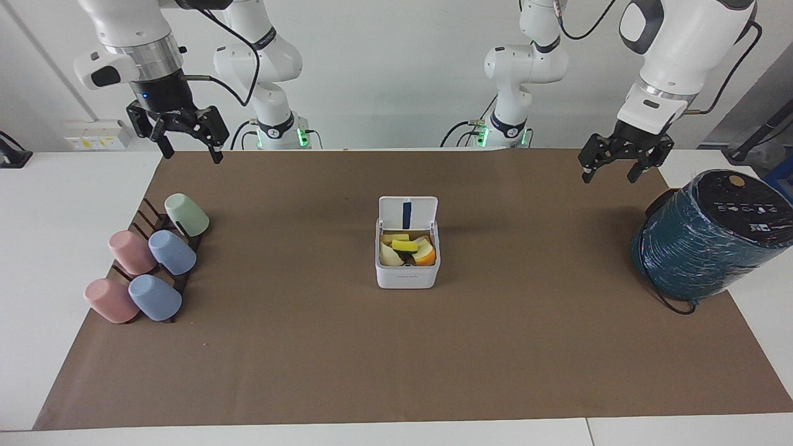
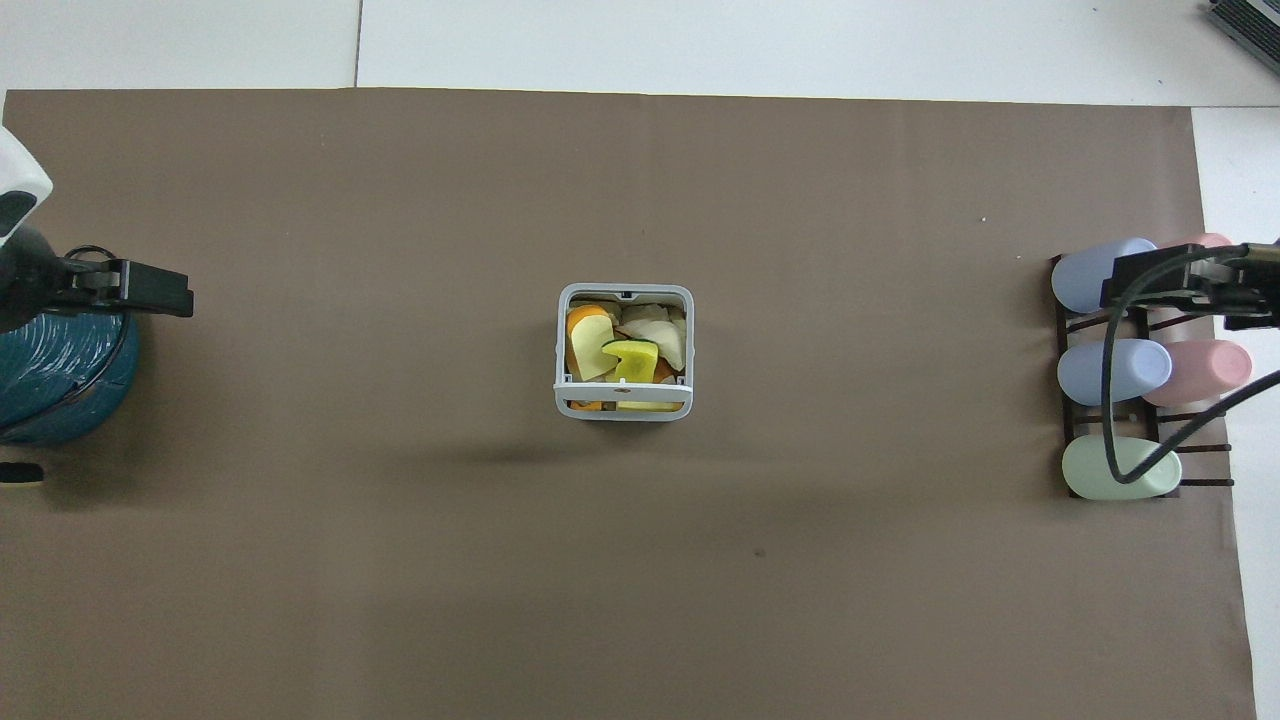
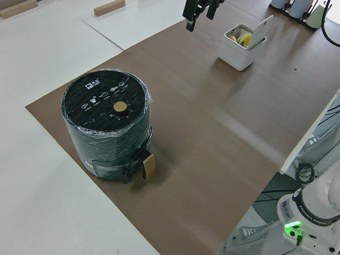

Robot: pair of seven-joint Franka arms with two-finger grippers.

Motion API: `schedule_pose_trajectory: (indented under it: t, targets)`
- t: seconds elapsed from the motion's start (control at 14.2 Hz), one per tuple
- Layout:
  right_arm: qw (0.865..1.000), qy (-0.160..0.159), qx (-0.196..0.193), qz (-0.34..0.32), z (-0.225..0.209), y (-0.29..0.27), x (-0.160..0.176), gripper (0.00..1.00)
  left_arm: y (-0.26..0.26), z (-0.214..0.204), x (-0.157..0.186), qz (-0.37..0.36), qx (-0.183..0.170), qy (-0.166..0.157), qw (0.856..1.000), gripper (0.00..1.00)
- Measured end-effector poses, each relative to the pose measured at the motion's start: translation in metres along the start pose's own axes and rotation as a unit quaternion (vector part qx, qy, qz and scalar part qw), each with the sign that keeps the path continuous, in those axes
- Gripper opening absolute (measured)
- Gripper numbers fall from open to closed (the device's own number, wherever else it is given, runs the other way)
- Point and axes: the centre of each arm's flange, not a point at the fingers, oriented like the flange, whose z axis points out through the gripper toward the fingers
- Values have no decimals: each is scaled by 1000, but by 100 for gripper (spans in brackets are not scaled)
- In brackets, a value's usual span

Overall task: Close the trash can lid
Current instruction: 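Move the left gripper from its rest spot toward the white trash bin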

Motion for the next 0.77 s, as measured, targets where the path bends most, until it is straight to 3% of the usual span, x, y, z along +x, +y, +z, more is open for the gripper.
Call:
schedule_pose_trajectory:
  t: [0.42, 0.77]
  targets:
    - [999, -28, -6, -42, 19, 9, 1, 100, 16, 1, -2, 14, -1, -6, 1000, 100]
    - [998, -37, -8, -41, 21, 13, 0, 100, 77, 10, -8, 50, -5, -6, 999, 100]
